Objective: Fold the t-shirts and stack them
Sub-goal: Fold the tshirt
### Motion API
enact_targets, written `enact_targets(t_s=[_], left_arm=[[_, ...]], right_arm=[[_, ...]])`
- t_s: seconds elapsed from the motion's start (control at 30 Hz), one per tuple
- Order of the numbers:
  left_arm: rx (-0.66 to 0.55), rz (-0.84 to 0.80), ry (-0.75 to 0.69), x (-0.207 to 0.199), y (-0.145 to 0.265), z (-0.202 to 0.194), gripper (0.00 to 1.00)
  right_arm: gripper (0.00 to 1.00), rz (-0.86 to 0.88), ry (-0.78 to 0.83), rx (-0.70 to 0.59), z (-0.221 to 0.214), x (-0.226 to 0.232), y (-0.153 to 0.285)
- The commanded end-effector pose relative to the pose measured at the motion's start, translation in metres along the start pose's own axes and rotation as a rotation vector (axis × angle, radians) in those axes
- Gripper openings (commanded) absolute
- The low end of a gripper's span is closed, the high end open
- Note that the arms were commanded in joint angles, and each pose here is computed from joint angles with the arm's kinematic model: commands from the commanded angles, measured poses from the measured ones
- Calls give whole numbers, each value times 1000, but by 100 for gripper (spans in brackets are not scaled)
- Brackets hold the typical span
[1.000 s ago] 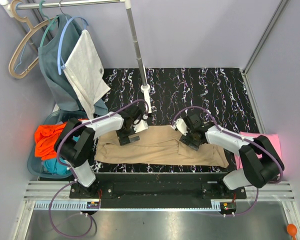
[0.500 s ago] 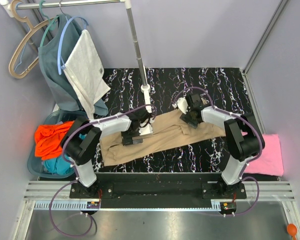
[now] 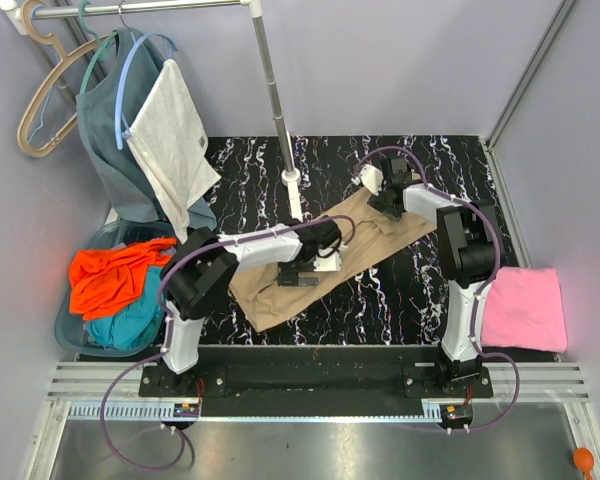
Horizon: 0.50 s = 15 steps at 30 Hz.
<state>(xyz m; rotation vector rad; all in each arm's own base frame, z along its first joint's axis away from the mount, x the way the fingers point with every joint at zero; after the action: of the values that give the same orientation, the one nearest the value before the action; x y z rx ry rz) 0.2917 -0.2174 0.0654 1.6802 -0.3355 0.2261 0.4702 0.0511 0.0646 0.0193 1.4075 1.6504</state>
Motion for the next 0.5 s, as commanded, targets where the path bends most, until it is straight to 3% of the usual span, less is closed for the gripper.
enact_targets(t_s=[0.0, 0.47], left_arm=[[-53, -29, -74, -19, -6, 44, 99], [-171, 46, -215, -19, 10, 123, 99]], right_arm=[[73, 68, 80, 88, -21, 14, -36], [74, 43, 31, -46, 31, -17, -64]])
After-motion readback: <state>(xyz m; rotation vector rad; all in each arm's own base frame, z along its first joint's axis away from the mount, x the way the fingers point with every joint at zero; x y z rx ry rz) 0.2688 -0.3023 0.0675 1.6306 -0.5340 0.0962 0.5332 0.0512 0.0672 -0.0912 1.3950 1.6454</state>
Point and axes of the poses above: each gripper's point midway between its finger pads, its own y axis back along the fingers, its own x axis along the line the jaws close on, z = x × y, the point moved 4 cm from there along y, back along the fingers, and after that the axes turned 8 degrees about -y, right-handed, at the moved point
